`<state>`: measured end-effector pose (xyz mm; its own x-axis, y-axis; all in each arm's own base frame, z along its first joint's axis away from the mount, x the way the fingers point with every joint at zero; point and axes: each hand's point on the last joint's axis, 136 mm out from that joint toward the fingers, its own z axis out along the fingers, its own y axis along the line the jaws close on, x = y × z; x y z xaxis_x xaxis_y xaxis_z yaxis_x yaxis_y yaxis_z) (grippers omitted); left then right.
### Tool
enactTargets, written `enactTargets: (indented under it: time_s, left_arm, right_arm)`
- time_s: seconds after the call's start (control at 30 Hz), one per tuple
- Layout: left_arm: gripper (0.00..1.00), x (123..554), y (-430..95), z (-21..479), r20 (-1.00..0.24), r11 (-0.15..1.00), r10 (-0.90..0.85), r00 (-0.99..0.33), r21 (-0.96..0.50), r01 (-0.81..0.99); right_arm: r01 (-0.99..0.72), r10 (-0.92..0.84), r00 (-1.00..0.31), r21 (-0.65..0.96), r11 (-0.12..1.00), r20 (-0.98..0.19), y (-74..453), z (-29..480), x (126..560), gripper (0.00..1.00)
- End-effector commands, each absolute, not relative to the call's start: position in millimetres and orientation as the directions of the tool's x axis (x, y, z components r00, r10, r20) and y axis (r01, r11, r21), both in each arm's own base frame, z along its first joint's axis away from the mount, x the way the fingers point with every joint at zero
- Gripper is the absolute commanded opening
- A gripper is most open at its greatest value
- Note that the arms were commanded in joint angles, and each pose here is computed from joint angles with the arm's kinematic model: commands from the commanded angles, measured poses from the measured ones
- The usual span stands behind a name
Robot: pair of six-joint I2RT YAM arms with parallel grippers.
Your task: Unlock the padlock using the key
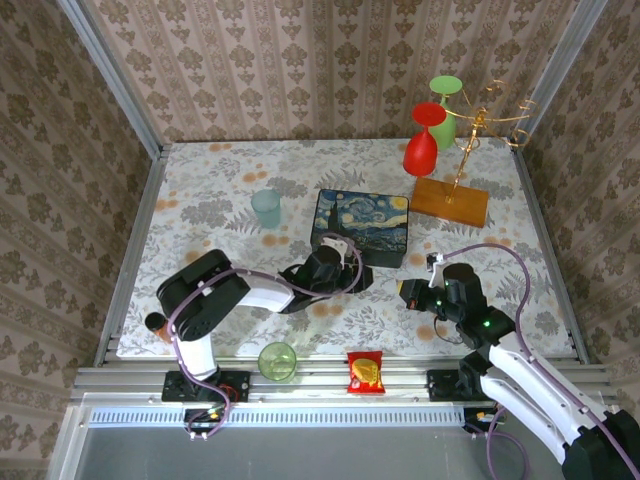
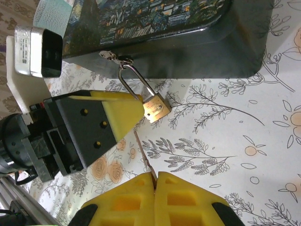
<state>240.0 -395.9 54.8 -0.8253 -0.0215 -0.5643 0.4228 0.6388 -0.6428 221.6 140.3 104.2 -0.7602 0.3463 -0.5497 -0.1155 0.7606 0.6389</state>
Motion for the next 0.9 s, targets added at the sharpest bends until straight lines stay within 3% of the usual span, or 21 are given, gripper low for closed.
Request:
enactTargets:
  time_s: [0.0,0.4,0.57,0.7,0.77,0.87]
  left_arm:
    - [0.53,241,-388,36,-0.525,0.675,-0.049,-0.85,-0.645,0.359]
    - [0.37,247,-388,29,-0.519,0.685,-0.085,-0.851,-0.651,0.328]
    - [0.24,249,-385,28,-0.528,0.704,-0.075,-0.846,-0.629,0.331]
    - [0.19,252,-386,33,-0.532,0.703,-0.073,-0.843,-0.627,0.335]
    - [0.1,253,-388,37,-0.526,0.69,-0.08,-0.847,-0.642,0.334]
    - [0.09,255,-389,38,-0.516,0.682,-0.085,-0.852,-0.654,0.328]
  right_arm:
    - [-0.114,0.37,-0.74,0.647,0.754,-0.561,139,107,227,0.0]
    - [-0.101,0.38,-0.742,0.653,0.751,-0.552,138,104,226,0.0]
    - [-0.085,0.393,-0.746,0.663,0.744,-0.537,138,97,226,0.0]
    - [-0.063,0.42,-0.775,0.719,0.692,-0.472,148,85,226,0.0]
    - [-0.051,0.42,-0.796,0.74,0.67,-0.435,154,80,226,0.0]
    - [-0.043,0.407,-0.825,0.762,0.647,-0.392,163,76,226,0.0]
